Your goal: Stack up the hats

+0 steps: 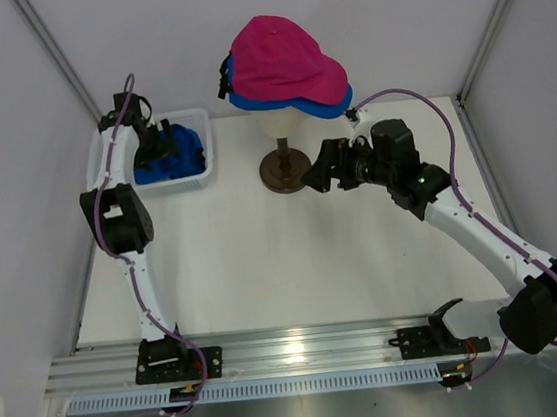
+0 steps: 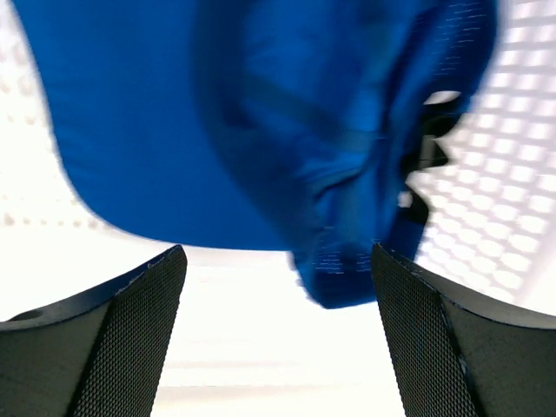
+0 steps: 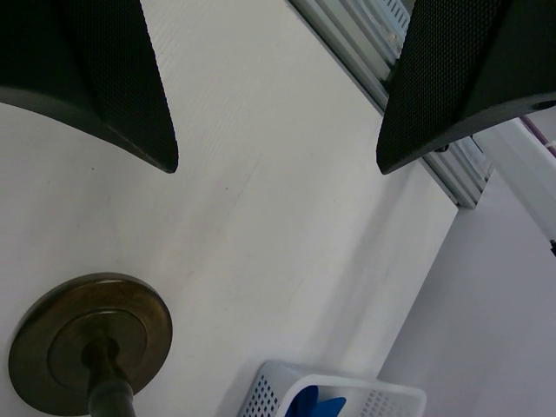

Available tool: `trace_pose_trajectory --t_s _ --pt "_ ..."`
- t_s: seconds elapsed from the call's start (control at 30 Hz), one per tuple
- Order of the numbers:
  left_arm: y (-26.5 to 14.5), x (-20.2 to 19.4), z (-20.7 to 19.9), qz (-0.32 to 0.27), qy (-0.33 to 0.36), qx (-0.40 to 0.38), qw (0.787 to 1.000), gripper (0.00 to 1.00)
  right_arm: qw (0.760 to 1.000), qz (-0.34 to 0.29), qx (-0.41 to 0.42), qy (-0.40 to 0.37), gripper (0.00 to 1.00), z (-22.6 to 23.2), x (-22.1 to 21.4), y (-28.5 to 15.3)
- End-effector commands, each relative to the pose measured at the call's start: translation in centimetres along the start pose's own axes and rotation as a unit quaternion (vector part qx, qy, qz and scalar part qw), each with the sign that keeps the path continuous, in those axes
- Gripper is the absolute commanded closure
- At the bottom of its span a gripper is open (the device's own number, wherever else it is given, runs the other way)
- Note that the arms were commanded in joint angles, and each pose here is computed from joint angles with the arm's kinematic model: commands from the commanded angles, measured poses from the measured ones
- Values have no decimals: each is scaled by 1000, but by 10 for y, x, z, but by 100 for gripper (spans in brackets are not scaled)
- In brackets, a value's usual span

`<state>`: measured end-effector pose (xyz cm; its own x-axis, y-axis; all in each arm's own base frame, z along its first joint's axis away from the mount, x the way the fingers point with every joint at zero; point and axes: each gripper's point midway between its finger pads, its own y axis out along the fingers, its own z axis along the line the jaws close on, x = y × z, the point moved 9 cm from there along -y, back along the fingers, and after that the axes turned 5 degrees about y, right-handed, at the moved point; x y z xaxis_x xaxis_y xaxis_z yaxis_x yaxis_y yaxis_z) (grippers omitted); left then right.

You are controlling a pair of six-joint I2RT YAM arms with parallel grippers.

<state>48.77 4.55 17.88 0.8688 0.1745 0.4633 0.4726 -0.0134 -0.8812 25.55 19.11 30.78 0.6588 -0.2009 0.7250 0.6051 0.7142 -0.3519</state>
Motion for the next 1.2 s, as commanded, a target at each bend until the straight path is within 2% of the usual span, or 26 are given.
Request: trace_pose_trajectory --t_s 0.0,0.13,0.3,0.43,0.6,0.83,0.87,0.97,1.07,1.17 --pt "-6 5 -18 -16 -10 -26 999 11 999 -29 10 -23 1 8 7 -10" --pt "6 1 -31 -1 -24 -62 998 13 999 -35 -1 -29 0 7 6 -16" --pt "-9 10 -51 -31 -12 -96 995 13 999 -37 2 -28 0 6 5 -15" --pt "-13 23 -65 -66 -26 -84 994 13 999 -35 6 -25 0 6 5 -13" --pt "2 40 -71 -105 -98 -46 989 18 999 -35 -5 -31 0 6 4 -19" --pt "33 39 -75 -91 -195 -28 976 24 998 -47 -23 -36 1 4 6 -24" --pt "39 34 -87 -87 -200 -17 976 25 998 -48 -23 -36 1 3 7 -24" --pt "49 27 -88 -77 -219 17 972 27 998 -43 -24 -34 1 2 6 -22" --pt "51 31 -93 -79 -221 8 972 29 998 -41 -26 -35 1 1 6 -19" --pt "56 29 -95 -70 -227 16 971 38 998 -41 -27 -35 1 -1 7 -17"
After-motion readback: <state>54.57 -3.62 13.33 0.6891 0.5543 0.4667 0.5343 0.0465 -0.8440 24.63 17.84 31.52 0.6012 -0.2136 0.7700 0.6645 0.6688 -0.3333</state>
